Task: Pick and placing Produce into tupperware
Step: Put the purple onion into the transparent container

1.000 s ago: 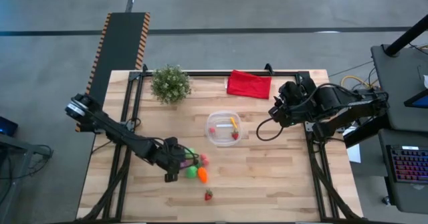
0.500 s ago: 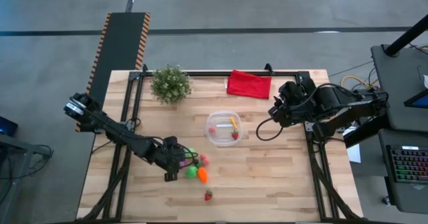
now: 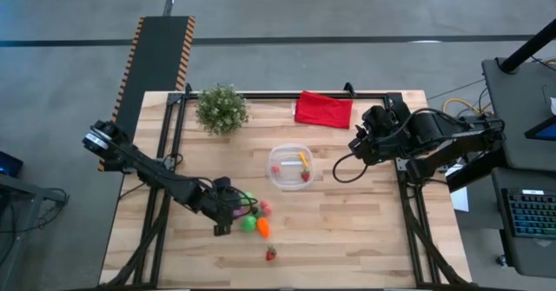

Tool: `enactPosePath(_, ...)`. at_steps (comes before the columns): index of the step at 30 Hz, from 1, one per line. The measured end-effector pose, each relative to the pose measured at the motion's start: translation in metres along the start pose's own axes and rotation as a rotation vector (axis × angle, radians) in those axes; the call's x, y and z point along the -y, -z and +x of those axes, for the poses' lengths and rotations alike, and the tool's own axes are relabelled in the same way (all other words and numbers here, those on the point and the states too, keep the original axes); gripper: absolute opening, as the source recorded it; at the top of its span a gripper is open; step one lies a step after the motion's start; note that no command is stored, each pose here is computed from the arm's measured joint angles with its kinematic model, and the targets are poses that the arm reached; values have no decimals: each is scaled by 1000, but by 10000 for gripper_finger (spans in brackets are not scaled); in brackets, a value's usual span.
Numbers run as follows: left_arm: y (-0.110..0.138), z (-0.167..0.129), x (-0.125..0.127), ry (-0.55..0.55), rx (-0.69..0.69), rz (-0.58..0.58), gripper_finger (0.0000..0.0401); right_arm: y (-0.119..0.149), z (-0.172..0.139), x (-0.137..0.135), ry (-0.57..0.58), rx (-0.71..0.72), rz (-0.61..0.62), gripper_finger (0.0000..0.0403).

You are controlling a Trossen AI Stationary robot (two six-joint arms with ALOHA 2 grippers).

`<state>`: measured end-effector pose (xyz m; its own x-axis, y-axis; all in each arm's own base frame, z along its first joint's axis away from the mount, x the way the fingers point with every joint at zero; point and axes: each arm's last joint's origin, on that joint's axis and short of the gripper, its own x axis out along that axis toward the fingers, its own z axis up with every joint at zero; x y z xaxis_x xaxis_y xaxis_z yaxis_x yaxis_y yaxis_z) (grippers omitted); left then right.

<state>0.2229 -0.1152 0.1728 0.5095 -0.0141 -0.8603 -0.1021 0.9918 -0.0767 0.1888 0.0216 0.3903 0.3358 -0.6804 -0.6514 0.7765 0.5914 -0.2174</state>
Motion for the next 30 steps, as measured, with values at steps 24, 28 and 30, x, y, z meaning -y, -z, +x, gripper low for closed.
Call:
enactPosePath(24, -57, -74, -30, -133, 392, 39, 215, 0, 0, 0, 1, 0, -40, 199)
enactPosePath(28, -74, -77, -49, -198, 453, 75, 215, 0, 0, 0, 1, -1, -44, 199)
enactPosePath(30, -87, -74, -60, -203, 522, 64, 215, 0, 0, 0, 2, -2, -46, 199)
